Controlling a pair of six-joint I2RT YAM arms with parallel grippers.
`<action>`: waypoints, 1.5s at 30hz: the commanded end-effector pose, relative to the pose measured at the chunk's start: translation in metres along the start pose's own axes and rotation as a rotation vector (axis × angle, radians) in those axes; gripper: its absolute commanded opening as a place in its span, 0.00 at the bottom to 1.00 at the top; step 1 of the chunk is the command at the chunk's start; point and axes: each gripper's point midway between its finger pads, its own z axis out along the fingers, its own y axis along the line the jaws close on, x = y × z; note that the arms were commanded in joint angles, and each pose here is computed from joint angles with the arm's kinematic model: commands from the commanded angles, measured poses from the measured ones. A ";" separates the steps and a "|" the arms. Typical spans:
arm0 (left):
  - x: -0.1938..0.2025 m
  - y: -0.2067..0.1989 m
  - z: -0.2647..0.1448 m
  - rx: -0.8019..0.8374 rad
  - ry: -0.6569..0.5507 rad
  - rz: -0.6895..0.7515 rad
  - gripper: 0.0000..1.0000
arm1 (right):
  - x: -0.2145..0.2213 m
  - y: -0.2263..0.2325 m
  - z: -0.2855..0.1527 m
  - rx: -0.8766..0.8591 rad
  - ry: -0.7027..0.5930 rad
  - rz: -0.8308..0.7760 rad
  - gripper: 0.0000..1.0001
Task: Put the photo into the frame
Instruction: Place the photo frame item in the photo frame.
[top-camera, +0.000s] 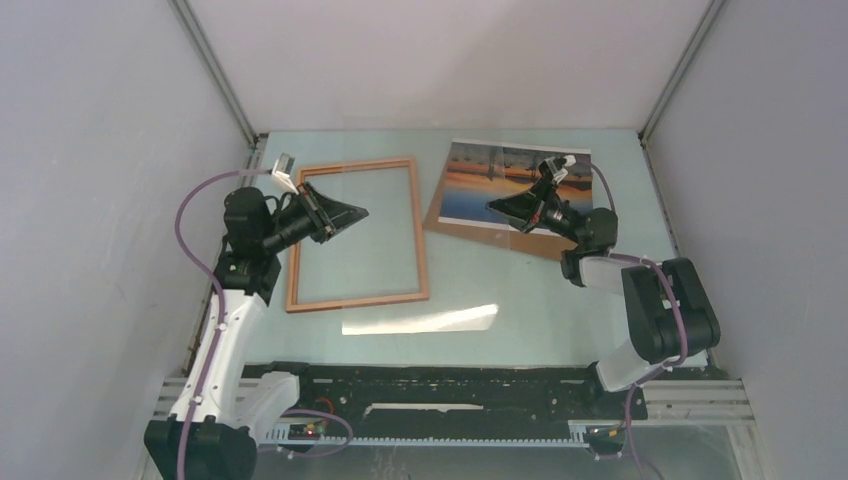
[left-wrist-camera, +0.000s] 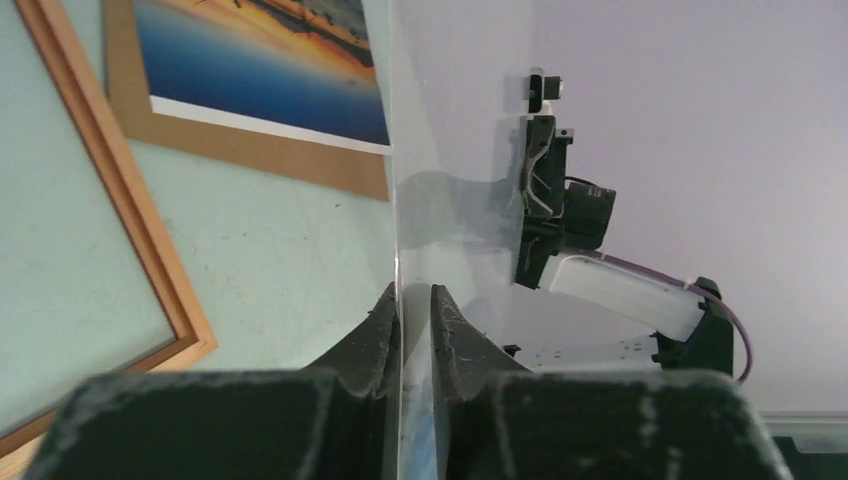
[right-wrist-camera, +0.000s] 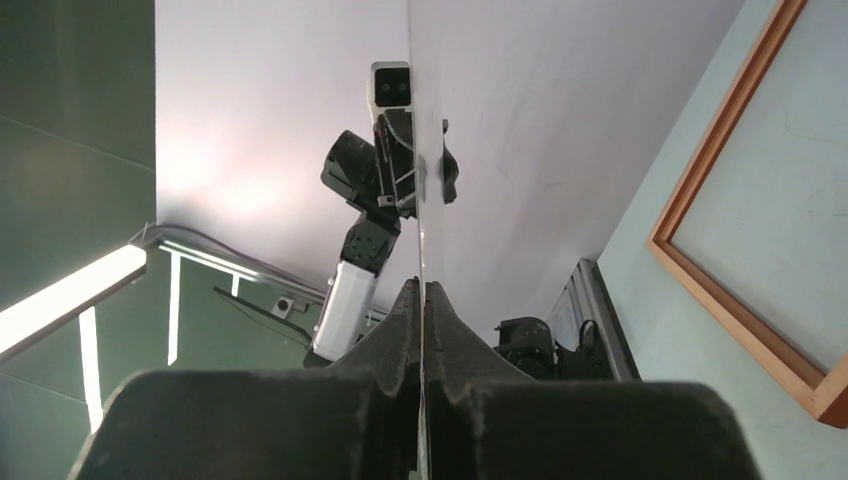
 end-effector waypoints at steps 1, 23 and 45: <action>-0.013 -0.012 -0.009 -0.019 -0.038 0.093 0.10 | 0.000 0.006 0.008 -0.044 -0.006 -0.072 0.00; -0.087 0.183 -0.003 -0.541 0.092 -0.038 0.00 | -0.085 -0.181 0.007 0.520 -0.088 -0.122 0.61; -0.122 0.290 0.018 -0.555 0.133 -0.112 0.00 | -0.089 -0.192 0.008 0.510 -0.015 -0.238 0.76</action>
